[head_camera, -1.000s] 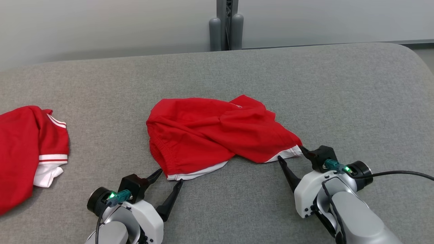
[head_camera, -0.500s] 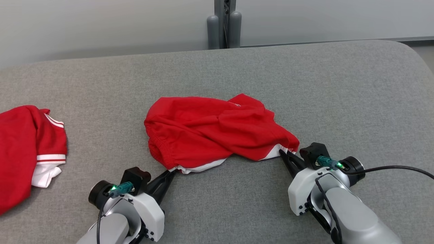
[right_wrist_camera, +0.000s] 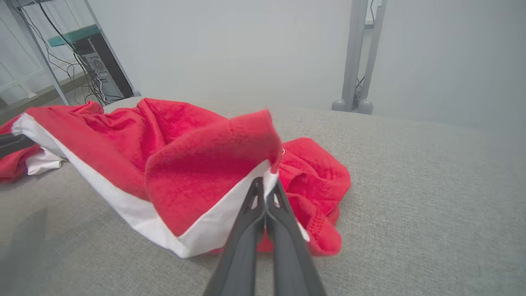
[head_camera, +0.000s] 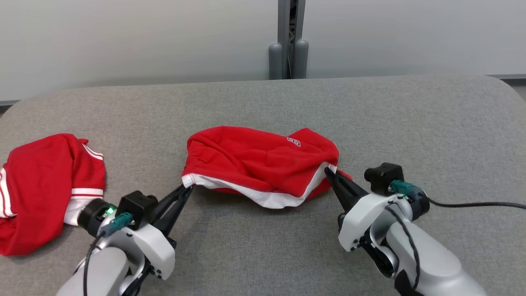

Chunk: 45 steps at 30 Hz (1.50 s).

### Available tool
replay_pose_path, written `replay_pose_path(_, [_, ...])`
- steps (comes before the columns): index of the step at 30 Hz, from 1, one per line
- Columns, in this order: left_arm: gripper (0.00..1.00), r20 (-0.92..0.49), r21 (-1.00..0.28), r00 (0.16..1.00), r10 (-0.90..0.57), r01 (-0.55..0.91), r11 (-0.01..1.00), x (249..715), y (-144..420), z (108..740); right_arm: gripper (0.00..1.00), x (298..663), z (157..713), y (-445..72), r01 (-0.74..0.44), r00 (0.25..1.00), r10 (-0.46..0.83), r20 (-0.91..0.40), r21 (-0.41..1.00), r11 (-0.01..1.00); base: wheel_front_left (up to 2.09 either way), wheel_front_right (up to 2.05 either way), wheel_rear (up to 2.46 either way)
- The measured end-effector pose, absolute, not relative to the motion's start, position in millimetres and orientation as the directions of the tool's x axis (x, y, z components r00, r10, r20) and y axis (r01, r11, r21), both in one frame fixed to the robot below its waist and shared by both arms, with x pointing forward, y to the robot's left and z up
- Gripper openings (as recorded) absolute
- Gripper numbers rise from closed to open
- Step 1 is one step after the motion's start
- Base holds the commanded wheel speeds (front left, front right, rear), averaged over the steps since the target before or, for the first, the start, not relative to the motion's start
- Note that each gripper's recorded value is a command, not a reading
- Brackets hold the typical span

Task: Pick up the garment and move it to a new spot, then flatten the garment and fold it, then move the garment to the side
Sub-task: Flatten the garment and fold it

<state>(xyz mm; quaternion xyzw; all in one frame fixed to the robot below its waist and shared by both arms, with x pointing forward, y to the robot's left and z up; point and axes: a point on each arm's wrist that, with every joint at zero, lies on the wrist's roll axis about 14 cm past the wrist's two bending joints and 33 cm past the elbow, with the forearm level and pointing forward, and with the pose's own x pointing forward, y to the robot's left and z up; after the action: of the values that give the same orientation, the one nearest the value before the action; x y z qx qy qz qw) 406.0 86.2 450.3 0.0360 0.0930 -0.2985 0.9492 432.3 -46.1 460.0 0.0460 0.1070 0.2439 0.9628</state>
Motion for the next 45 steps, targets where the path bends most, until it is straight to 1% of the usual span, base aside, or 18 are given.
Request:
replay_pose_path(4, [0.0,-0.128,0.077,0.817,-0.562,0.573,0.816,416,96,481,0.0,437,485,-40,-0.483,0.85,0.511,-0.13,0.197,0.853,0.0,0.0,0.0])
replay_pose_path(6, [0.0,-0.104,0.117,0.821,-0.561,0.57,0.813,424,103,495,0.0,443,497,-41,-0.502,0.842,0.526,-0.117,0.182,0.845,0.0,0.0,0.0])
replay_pose_path(10, [0.0,-0.058,0.181,0.82,-0.57,0.57,0.802,445,112,524,0.0,457,524,-37,-0.529,0.831,0.551,-0.073,0.202,0.824,0.0,0.0,0.0])
replay_pose_path(12, [0.0,-0.033,0.22,0.817,-0.575,0.567,0.794,459,116,543,0.0,468,536,-38,-0.548,0.825,0.562,-0.064,0.159,0.822,0.0,0.0,0.0])
replay_pose_path(15, [0.0,-0.007,0.217,0.81,-0.586,0.573,0.79,479,115,568,0.0,489,554,-39,-0.552,0.826,0.562,-0.041,0.139,0.822,0.0,0.0,0.0])
replay_pose_path(19, [0.0,0.02,0.2,0.817,-0.576,0.562,0.803,515,124,601,0.0,520,585,-26,-0.582,0.811,0.585,0.002,0.103,0.807,0.0,0.0,0.0])
replay_pose_path(21, [0.0,0.026,0.197,0.823,-0.568,0.553,0.81,535,129,614,0.0,538,602,-18,-0.583,0.81,0.585,0.034,0.145,0.799,0.0,0.0,0.0])
replay_pose_path(22, [0.0,0.032,0.19,0.824,-0.566,0.551,0.813,545,130,620,0.0,547,608,-17,-0.581,0.812,0.582,0.041,0.144,0.801,0.0,0.0,0.0])
replay_pose_path(23, [0.0,0.042,0.175,0.826,-0.562,0.548,0.818,555,131,626,0.0,558,615,-18,-0.576,0.817,0.575,0.046,0.131,0.807,0.0,0.0,0.0])
replay_pose_path(24, [0.0,0.044,0.172,0.828,-0.559,0.545,0.821,565,132,631,0.0,571,625,-23,-0.559,0.828,0.556,0.067,0.149,0.815,0.0,0.0,0.0])
replay_pose_path(26, [0.0,0.048,0.188,0.838,-0.544,0.527,0.828,587,138,640,0.0,594,646,-30,-0.532,0.846,0.521,0.113,0.236,0.813,0.0,0.0,0.0])
replay_pose_path(28, [0.0,0.076,0.163,0.847,-0.526,0.51,0.845,609,142,651,0.0,616,658,-39,-0.5,0.866,0.482,0.137,0.292,0.815,0.0,0.0,0.0])
replay_pose_path(32, [0.0,0.101,0.174,0.857,-0.506,0.486,0.857,644,144,660,0.0,654,666,-65,-0.415,0.91,0.382,0.163,0.375,0.829,0.0,0.0,0.0])
replay_pose_path(35, [0.0,0.163,0.168,0.86,-0.483,0.458,0.873,667,146,674,0.0,676,668,-85,-0.354,0.935,0.305,0.183,0.408,0.841,0.0,0.0,0.0])
replay_pose_path(38, [0.0,0.213,0.176,0.859,-0.466,0.435,0.883,684,145,679,0.0,691,667,-98,-0.308,0.948,0.246,0.2,0.402,0.862,0.0,0.0,0.0])
replay_pose_path(41, [0.0,0.28,0.147,0.848,-0.45,0.425,0.893,695,142,684,0.0,703,676,-98,-0.311,0.942,0.227,0.249,0.383,0.87,0.0,0.0,0.0])
replay_pose_path(43, [0.0,0.278,0.157,0.847,-0.453,0.425,0.892,697,141,680,0.0,706,675,-95,-0.32,0.938,0.235,0.257,0.369,0.873,0.0,0.0,0.0])
replay_pose_path(45, [0.0,0.251,0.165,0.853,-0.457,0.428,0.889,702,141,660,0.0,712,660,-88,-0.33,0.936,0.254,0.245,0.353,0.876,0.0,0.0,0.0])
